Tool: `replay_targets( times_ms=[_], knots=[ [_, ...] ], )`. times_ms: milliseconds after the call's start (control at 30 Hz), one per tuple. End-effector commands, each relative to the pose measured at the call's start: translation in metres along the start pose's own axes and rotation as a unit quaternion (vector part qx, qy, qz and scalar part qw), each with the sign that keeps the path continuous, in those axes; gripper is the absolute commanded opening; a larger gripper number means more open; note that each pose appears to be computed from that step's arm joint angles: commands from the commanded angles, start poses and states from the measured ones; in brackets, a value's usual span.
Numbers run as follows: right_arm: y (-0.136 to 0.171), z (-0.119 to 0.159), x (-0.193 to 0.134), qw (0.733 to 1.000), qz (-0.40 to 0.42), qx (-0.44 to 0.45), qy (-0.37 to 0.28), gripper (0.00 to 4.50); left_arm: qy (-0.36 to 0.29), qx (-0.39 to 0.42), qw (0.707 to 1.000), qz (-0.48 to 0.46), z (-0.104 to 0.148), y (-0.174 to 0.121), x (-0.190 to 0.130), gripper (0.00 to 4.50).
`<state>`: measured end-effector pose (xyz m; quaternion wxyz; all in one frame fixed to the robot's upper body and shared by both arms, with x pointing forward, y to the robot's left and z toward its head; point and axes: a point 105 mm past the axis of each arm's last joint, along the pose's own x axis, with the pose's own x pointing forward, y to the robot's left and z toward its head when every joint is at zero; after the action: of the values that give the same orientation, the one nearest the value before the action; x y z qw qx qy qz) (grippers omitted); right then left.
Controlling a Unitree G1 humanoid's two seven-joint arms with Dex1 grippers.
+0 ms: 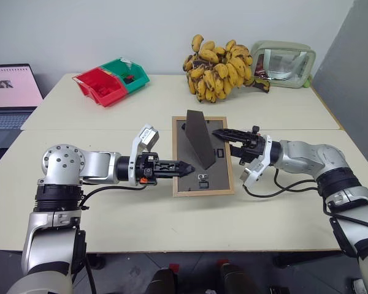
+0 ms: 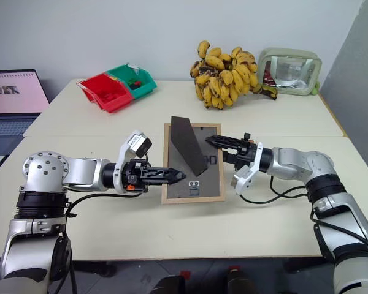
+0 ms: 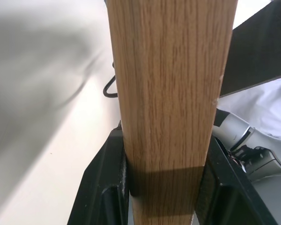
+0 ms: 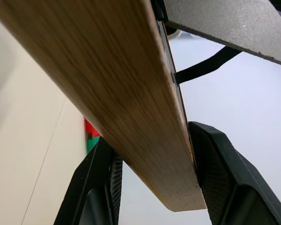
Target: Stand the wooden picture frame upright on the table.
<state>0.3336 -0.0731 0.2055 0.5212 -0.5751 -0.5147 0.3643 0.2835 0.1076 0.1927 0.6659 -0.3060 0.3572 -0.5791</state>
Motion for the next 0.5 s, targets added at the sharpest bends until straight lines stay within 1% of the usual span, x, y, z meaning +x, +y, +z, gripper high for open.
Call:
replay_targets(
  times_ms=[33, 133, 167, 200, 233, 333, 367, 433, 467, 500],
  knots=[
    [-0.017, 0.011, 0.006, 0.998, -0.043, -0.004, -0.034, 1.83, -0.002, 0.031, 0.999, 0.029, 0.004, -0.001, 0.0, 1.29],
    [-0.019, 0.009, 0.005, 0.998, -0.05, 0.001, -0.027, 1.82, -0.019, 0.057, 0.997, 0.042, 0.007, 0.002, -0.002, 1.29],
    [-0.019, 0.008, 0.004, 0.998, -0.051, 0.002, -0.026, 1.82, -0.022, 0.055, 0.997, 0.041, 0.007, 0.002, -0.004, 1.29],
    [-0.02, 0.008, 0.003, 0.998, -0.052, 0.003, -0.025, 1.82, -0.03, 0.047, 0.998, 0.03, 0.01, 0.0, -0.007, 2.0],
    [-0.021, 0.006, 0.002, 0.998, -0.055, 0.005, -0.019, 1.8, -0.041, 0.039, 0.998, 0.019, 0.014, -0.003, -0.01, 2.13],
    [-0.024, 0.0, -0.003, 0.998, -0.064, 0.013, 0.001, 1.37, -0.08, 0.035, 0.996, 0.012, 0.03, -0.007, -0.02, 2.82],
    [-0.024, 0.0, -0.005, 0.998, -0.065, 0.015, 0.003, 1.34, -0.096, 0.037, 0.995, 0.012, 0.035, -0.01, -0.025, 2.91],
    [-0.022, -0.001, -0.006, 0.997, -0.066, 0.025, 0.008, 1.33, -0.122, 0.04, 0.992, 0.009, 0.041, -0.014, -0.033, 3.42],
    [-0.021, -0.001, -0.006, 0.997, -0.067, 0.028, 0.009, 1.33, -0.129, 0.039, 0.991, 0.008, 0.041, -0.015, -0.035, 3.52],
    [-0.021, 0.0, -0.006, 0.997, -0.068, 0.032, 0.008, 1.33, -0.131, 0.043, 0.99, 0.012, 0.04, -0.015, -0.036, 3.76]
  ],
)
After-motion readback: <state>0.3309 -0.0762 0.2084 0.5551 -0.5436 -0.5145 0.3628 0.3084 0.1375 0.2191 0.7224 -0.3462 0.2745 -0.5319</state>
